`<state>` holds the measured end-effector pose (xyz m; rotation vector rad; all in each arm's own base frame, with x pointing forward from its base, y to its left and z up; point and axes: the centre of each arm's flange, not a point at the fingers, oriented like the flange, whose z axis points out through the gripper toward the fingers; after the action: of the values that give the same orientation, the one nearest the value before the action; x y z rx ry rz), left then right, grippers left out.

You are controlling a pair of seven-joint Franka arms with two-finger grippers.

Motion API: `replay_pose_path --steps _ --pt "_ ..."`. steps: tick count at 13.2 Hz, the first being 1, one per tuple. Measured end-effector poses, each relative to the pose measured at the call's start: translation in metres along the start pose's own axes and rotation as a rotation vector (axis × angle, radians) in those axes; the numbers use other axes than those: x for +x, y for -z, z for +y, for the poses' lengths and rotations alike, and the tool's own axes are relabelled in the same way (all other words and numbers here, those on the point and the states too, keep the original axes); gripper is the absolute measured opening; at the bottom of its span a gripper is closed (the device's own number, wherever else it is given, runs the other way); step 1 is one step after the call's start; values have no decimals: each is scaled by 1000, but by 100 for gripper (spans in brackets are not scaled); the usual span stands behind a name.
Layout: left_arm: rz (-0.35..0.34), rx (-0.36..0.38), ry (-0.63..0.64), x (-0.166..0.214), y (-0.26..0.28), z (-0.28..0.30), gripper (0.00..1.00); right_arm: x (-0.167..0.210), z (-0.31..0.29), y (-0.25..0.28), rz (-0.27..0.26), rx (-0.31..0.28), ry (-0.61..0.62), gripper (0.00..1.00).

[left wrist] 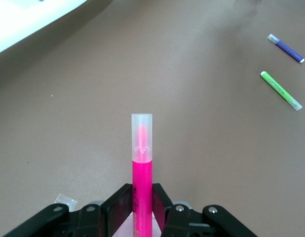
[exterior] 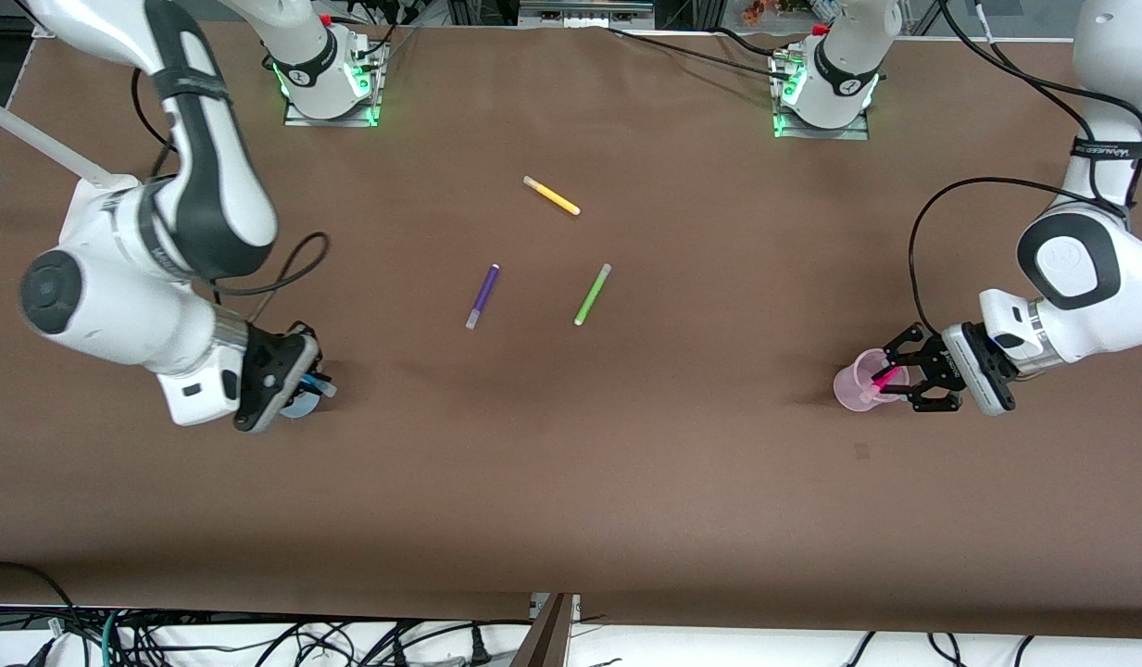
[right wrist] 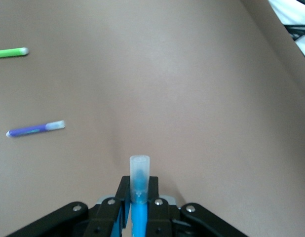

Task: Place pink and blue markers in matching cups
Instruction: 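Carry pink to the pink cup while the right gripper carries blue to its cup, then open the left gripper over the pink cup while the right gripper releases blue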

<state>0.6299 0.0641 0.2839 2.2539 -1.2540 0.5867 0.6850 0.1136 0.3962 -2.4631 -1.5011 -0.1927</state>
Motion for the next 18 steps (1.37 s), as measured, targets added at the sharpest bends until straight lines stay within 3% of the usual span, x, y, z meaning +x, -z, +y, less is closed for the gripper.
replay_pose_path --steps 5,11,13,18 --pt "87 -9 -39 -57 -13 -19 24 -53 25 0 151 126 146 17" --pt "116 -21 -38 -69 -25 -21 25 -116 52 -48 377 239 281 17" --pt "117 -18 -43 -68 -24 -22 37 -135 57 -60 437 269 323 17" --pt "122 0 -73 -61 -16 -27 87 -161 62 -65 483 307 380 17"
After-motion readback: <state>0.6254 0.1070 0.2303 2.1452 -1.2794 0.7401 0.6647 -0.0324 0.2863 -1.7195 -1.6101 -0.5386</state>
